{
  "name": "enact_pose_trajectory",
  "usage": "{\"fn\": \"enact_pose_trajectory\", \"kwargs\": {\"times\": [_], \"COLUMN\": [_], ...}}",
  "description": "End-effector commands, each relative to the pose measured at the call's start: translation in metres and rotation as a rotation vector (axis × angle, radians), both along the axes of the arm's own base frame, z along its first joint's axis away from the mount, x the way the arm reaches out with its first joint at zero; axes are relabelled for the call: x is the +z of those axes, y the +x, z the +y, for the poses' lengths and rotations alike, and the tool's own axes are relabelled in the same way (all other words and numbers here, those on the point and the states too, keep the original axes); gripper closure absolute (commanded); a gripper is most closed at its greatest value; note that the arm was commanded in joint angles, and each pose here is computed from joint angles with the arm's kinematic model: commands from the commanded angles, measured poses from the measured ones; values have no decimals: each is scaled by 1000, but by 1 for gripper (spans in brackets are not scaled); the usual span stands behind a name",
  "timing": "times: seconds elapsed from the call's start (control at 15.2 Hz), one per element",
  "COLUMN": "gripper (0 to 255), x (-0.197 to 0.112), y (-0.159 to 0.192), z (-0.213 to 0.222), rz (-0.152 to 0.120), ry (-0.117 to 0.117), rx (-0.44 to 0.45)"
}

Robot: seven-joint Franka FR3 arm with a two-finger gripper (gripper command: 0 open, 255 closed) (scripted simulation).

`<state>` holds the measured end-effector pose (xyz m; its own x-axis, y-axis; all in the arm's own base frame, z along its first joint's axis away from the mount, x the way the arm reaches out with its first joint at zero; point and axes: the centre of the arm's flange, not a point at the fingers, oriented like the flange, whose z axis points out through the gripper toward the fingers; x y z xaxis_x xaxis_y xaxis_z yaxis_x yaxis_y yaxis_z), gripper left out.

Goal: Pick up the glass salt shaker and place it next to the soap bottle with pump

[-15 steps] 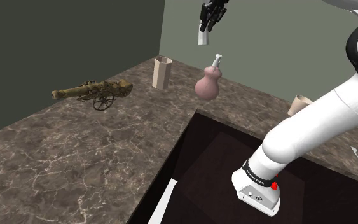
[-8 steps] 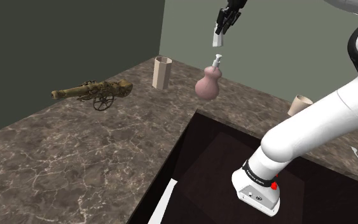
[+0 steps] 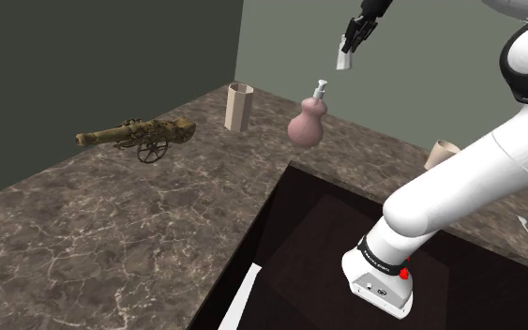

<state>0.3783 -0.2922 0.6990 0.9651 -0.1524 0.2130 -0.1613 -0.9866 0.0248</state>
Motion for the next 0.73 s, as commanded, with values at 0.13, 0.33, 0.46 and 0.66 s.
{"fn": "enact_pose_trajectory", "kwargs": {"times": [0.13, 0.33, 0.46, 0.66], "gripper": [255, 255, 255, 255], "x": [2, 2, 2, -14], "y": [-23, -39, -49, -49], "z": [-47, -83, -105, -105], "rz": [0, 0, 0, 0], "ry": [-1, -1, -1, -1], "rx": [2, 2, 2, 2]}}
